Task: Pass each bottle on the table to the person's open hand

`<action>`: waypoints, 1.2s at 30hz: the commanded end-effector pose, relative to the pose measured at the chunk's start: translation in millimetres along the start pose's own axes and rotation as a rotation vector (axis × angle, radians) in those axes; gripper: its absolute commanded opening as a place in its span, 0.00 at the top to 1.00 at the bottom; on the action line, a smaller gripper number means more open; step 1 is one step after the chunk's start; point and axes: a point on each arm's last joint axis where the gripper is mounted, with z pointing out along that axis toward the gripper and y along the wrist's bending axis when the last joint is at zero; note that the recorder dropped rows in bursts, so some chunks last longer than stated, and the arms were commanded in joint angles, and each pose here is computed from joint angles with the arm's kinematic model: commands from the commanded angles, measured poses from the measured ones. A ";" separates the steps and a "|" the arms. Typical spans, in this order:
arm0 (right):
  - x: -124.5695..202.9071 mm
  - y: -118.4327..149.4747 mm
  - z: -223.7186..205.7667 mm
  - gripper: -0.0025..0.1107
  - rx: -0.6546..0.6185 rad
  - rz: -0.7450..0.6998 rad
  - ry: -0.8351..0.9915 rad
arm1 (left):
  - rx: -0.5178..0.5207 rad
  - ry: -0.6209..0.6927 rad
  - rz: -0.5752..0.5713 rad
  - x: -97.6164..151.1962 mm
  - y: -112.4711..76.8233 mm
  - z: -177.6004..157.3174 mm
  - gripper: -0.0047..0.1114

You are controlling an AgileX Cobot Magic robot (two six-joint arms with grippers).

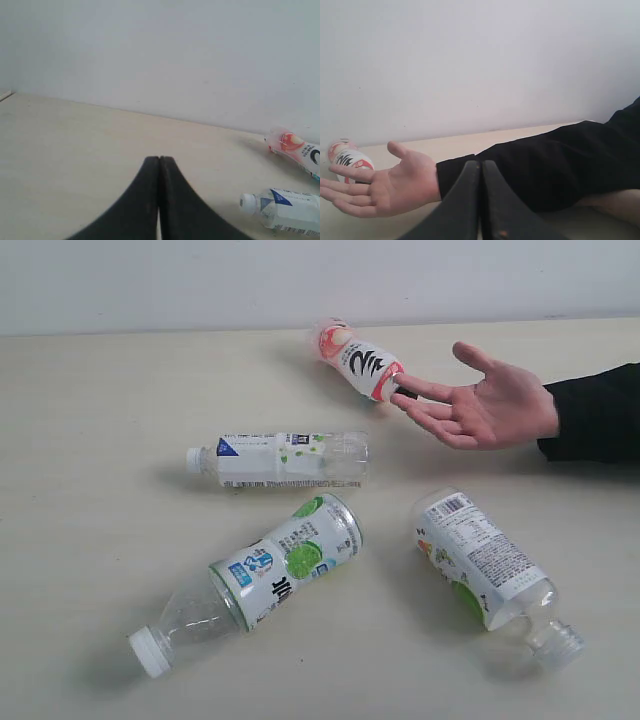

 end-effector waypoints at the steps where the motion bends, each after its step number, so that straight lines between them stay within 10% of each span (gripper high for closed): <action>1: 0.9 0.0 -0.3 0.98 -0.002 -0.006 -0.004 | -0.001 -0.006 -0.008 0.5 0.2 -0.3 0.96; 17: -5.0 0.6 -0.5 0.98 -0.008 -0.006 -0.068 | -0.001 -0.006 -0.008 0.5 0.2 -0.3 0.96; 32: -38.8 -6.4 -9.8 0.98 -0.057 0.545 -0.464 | -0.001 -0.006 -0.008 0.5 0.2 -0.3 0.96; 36: -89.7 -2.0 -22.2 0.98 -0.090 0.502 -0.575 | -0.001 -0.006 -0.008 0.5 0.2 -0.3 0.96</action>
